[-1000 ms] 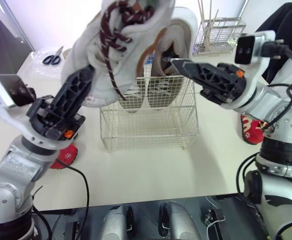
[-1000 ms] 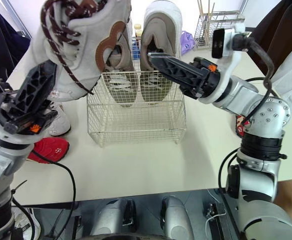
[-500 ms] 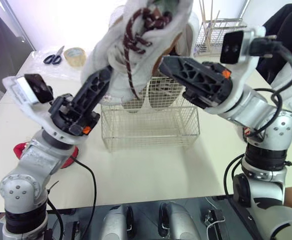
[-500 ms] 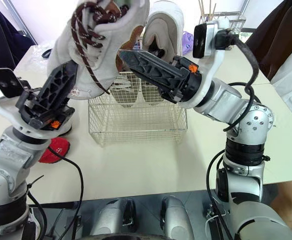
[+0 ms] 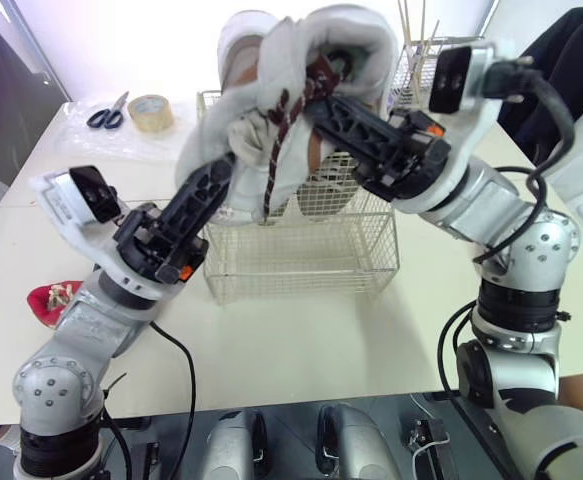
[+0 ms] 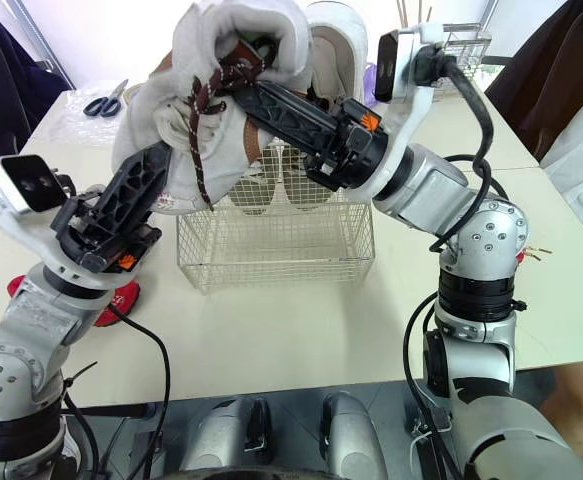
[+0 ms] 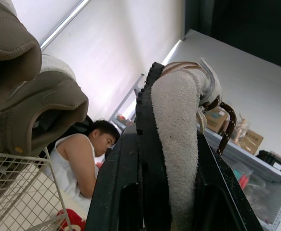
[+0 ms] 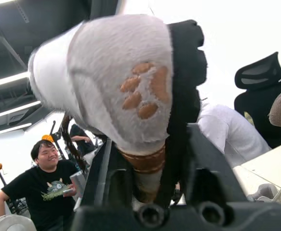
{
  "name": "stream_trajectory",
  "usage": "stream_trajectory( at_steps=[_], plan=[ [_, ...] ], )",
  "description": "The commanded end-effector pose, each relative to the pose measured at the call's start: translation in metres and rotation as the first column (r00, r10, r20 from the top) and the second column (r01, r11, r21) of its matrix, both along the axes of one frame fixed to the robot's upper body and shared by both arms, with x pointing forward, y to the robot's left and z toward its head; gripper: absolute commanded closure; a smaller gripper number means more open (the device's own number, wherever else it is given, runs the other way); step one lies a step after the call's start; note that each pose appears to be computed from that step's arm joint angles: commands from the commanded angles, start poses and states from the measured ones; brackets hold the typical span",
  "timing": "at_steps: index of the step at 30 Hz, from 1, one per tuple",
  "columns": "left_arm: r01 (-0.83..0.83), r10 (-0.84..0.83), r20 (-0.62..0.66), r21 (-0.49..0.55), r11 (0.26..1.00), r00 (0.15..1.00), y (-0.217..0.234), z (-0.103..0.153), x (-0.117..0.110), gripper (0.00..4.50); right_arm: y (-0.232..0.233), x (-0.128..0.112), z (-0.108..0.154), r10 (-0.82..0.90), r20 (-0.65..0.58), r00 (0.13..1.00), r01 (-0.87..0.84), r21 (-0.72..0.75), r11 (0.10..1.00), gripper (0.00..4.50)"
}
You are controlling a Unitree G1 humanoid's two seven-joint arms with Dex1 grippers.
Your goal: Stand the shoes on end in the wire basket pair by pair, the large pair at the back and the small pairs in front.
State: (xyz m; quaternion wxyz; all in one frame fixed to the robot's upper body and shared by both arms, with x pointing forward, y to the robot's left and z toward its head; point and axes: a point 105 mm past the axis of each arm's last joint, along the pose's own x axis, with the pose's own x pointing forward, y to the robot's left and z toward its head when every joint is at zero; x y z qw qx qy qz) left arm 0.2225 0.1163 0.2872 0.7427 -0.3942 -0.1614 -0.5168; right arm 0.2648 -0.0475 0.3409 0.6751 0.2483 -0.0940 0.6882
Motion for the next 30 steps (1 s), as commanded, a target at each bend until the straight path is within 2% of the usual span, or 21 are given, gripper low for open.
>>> stream_trajectory(
  at_steps=[1, 2, 3, 6, 8, 9, 11, 13, 15, 18, 23, 25, 30],
  plan=[
    [-0.042, 0.042, -0.001, 0.169, 0.985, 0.999, 0.001, -0.014, -0.001, 2.55, -0.014, -0.006, 0.026, -0.018, 0.194, 0.981, 0.024, -0.032, 0.999, 3.62],
    [-0.074, 0.075, 0.006, 0.267, 0.961, 0.997, 0.002, -0.022, 0.0, 2.24, -0.021, 0.001, 0.028, -0.048, 0.24, 0.97, 0.066, -0.071, 0.995, 3.62],
    [-0.094, 0.097, 0.01, 0.358, 0.929, 0.995, 0.004, -0.031, 0.0, 1.67, -0.029, 0.007, 0.028, -0.072, 0.285, 0.956, 0.108, -0.112, 0.988, 3.62],
    [-0.138, 0.138, 0.043, 0.553, 0.821, 0.99, 0.012, -0.046, -0.004, 1.67, -0.059, 0.021, 0.032, -0.117, 0.416, 0.902, 0.234, -0.244, 0.941, 3.62],
    [-0.187, 0.171, 0.086, 0.61, 0.77, 0.982, 0.018, -0.043, -0.006, 1.67, -0.075, 0.028, 0.034, -0.12, 0.477, 0.871, 0.292, -0.305, 0.906, 3.62],
    [-0.227, 0.196, 0.118, 0.619, 0.752, 0.973, 0.017, -0.037, -0.005, 1.67, -0.078, 0.031, 0.034, -0.107, 0.491, 0.864, 0.297, -0.328, 0.897, 3.62],
    [-0.254, 0.205, 0.15, 0.597, 0.761, 0.967, 0.008, -0.027, -0.009, 1.67, -0.081, 0.036, 0.029, -0.077, 0.514, 0.854, 0.304, -0.375, 0.876, 3.62],
    [-0.267, 0.221, 0.152, 0.592, 0.761, 0.963, -0.002, -0.027, -0.014, 1.67, -0.084, 0.045, 0.023, -0.075, 0.536, 0.841, 0.337, -0.411, 0.847, 3.62],
    [-0.278, 0.249, 0.131, 0.582, 0.764, 0.96, -0.011, -0.034, -0.017, 1.67, -0.088, 0.055, 0.017, -0.086, 0.549, 0.831, 0.37, -0.431, 0.823, 3.62],
    [-0.296, 0.302, 0.075, 0.515, 0.805, 0.95, -0.021, -0.039, -0.02, 1.67, -0.092, 0.068, 0.011, -0.108, 0.559, 0.822, 0.404, -0.44, 0.802, 3.62],
    [-0.346, 0.393, -0.008, 0.455, 0.821, 0.92, -0.03, -0.052, -0.016, 1.67, -0.092, 0.077, -0.003, -0.085, 0.544, 0.835, 0.392, -0.479, 0.786, 3.62],
    [-0.384, 0.434, -0.016, 0.437, 0.813, 0.901, -0.029, -0.054, -0.012, 1.67, -0.091, 0.077, -0.009, -0.061, 0.527, 0.847, 0.371, -0.506, 0.778, 3.62],
    [-0.431, 0.483, 0.039, 0.518, 0.739, 0.875, -0.026, -0.069, -0.006, 1.67, -0.091, 0.072, -0.022, -0.003, 0.467, 0.884, 0.301, -0.567, 0.767, 3.62]
  ],
)
